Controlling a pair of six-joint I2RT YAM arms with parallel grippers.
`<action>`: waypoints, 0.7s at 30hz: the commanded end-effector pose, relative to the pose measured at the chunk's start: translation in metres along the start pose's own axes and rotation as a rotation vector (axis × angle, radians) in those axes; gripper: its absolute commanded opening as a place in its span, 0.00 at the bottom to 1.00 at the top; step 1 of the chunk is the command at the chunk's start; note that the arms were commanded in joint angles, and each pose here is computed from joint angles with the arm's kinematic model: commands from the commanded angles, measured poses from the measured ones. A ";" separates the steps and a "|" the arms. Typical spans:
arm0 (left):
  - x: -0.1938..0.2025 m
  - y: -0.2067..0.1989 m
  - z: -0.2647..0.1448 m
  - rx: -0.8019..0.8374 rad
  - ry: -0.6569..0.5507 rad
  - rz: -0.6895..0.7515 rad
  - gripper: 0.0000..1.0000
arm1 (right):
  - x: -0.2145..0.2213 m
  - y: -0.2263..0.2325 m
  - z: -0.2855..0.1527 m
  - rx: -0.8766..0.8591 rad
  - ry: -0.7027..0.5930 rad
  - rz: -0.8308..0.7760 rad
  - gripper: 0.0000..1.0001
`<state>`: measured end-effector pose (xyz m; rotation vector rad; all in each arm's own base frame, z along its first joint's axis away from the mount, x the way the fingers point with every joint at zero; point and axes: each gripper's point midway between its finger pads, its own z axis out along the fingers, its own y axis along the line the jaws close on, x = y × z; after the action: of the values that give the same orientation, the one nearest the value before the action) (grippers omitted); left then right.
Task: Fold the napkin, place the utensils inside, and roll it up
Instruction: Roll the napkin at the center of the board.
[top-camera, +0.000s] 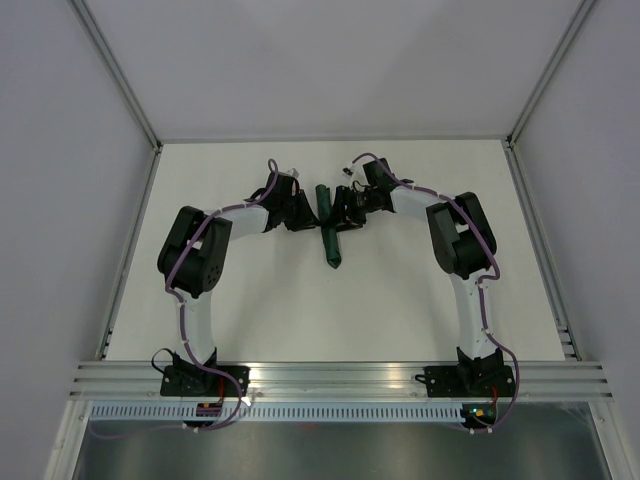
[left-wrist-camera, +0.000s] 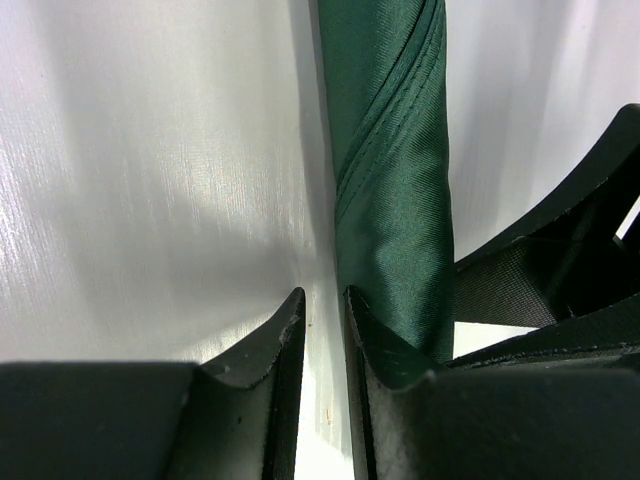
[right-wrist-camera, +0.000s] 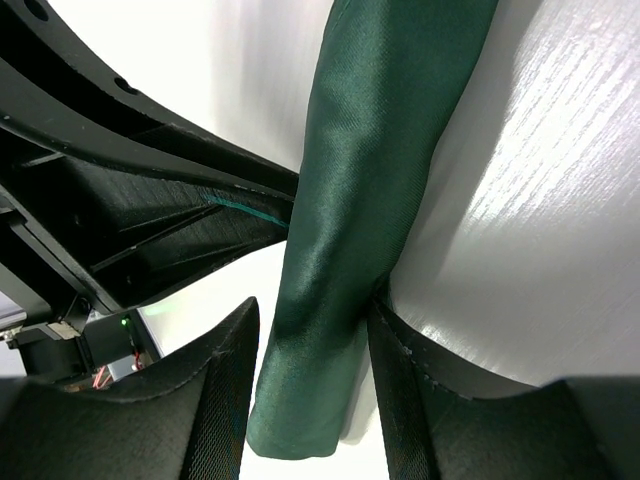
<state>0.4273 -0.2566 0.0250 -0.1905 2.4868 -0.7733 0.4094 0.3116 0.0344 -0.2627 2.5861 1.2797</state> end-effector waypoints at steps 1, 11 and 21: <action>-0.011 -0.015 -0.003 0.036 -0.009 -0.022 0.27 | -0.017 0.015 -0.016 0.021 -0.038 -0.018 0.54; -0.011 -0.015 -0.003 0.036 -0.011 -0.019 0.28 | -0.021 0.011 -0.022 0.068 -0.054 -0.047 0.54; -0.011 -0.015 -0.001 0.040 -0.006 -0.019 0.28 | -0.024 0.021 -0.027 0.041 -0.059 -0.074 0.55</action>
<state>0.4275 -0.2567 0.0252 -0.1904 2.4865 -0.7734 0.4121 0.3033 0.0350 -0.3008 2.5946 1.1867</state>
